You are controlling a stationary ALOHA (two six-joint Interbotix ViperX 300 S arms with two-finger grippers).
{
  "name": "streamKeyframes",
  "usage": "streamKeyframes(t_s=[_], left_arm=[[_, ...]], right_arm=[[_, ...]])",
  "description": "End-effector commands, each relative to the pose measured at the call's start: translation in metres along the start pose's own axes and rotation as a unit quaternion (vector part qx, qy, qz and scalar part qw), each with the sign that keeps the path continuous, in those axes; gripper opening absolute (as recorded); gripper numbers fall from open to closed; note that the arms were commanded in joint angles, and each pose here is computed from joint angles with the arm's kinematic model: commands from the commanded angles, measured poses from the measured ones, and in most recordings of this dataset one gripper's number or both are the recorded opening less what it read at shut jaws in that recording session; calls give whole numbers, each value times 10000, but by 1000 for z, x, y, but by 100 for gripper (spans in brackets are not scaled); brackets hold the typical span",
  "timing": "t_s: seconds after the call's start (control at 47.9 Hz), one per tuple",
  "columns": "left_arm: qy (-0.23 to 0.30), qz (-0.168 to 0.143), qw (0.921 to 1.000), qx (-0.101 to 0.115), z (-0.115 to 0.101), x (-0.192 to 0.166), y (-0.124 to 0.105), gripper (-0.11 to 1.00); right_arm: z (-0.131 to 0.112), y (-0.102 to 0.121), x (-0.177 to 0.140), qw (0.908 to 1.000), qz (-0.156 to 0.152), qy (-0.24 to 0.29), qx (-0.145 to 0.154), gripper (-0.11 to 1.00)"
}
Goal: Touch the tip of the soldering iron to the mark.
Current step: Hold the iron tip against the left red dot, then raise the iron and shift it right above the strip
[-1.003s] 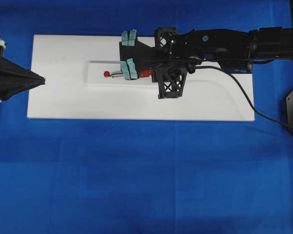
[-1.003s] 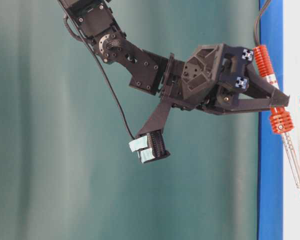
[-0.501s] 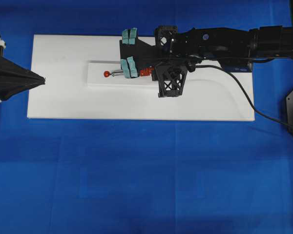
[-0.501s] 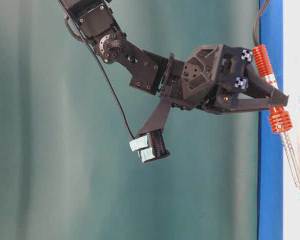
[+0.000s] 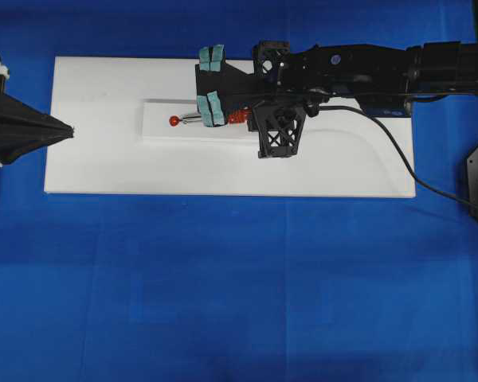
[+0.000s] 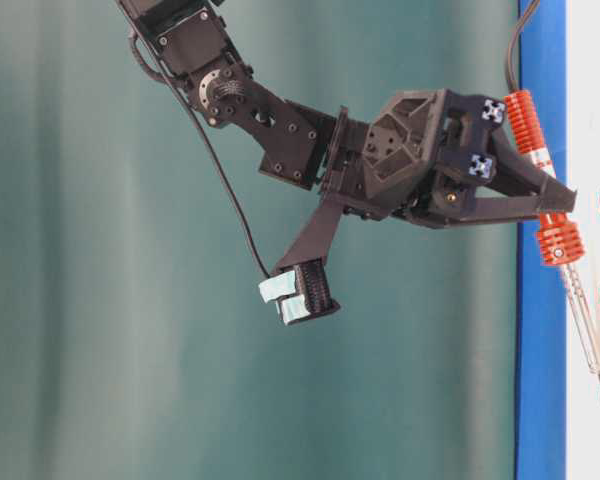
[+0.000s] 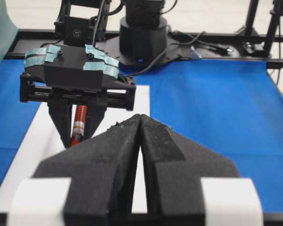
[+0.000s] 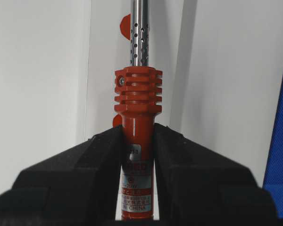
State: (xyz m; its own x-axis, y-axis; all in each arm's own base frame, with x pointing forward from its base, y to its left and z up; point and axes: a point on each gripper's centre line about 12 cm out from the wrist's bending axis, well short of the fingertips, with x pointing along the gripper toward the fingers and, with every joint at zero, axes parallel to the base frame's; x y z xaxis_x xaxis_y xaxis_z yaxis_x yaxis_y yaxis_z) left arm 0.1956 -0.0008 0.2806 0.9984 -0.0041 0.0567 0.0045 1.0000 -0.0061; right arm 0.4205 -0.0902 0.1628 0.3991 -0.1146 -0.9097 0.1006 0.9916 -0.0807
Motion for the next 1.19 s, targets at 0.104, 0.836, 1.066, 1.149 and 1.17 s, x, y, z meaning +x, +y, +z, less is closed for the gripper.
streamKeyframes(t_s=[0.104,0.836,1.066,1.149,1.17], left_arm=[[-69,3,10000,15,4,1,0,0],[-84,3,10000,7,5,1,0,0],[-84,3,10000,0,5,1,0,0],[-92,3,10000,0,5,1,0,0],[-92,3,10000,0,5,1,0,0]], right_arm=[[11,-2,-11,9998,-31,-213,8,6],[29,-9,-87,9980,-166,-614,8,6],[31,-11,-115,9976,-233,-647,-19,6],[33,-10,-118,9977,-235,-640,-33,6],[33,-10,-119,9976,-236,-647,-33,6]])
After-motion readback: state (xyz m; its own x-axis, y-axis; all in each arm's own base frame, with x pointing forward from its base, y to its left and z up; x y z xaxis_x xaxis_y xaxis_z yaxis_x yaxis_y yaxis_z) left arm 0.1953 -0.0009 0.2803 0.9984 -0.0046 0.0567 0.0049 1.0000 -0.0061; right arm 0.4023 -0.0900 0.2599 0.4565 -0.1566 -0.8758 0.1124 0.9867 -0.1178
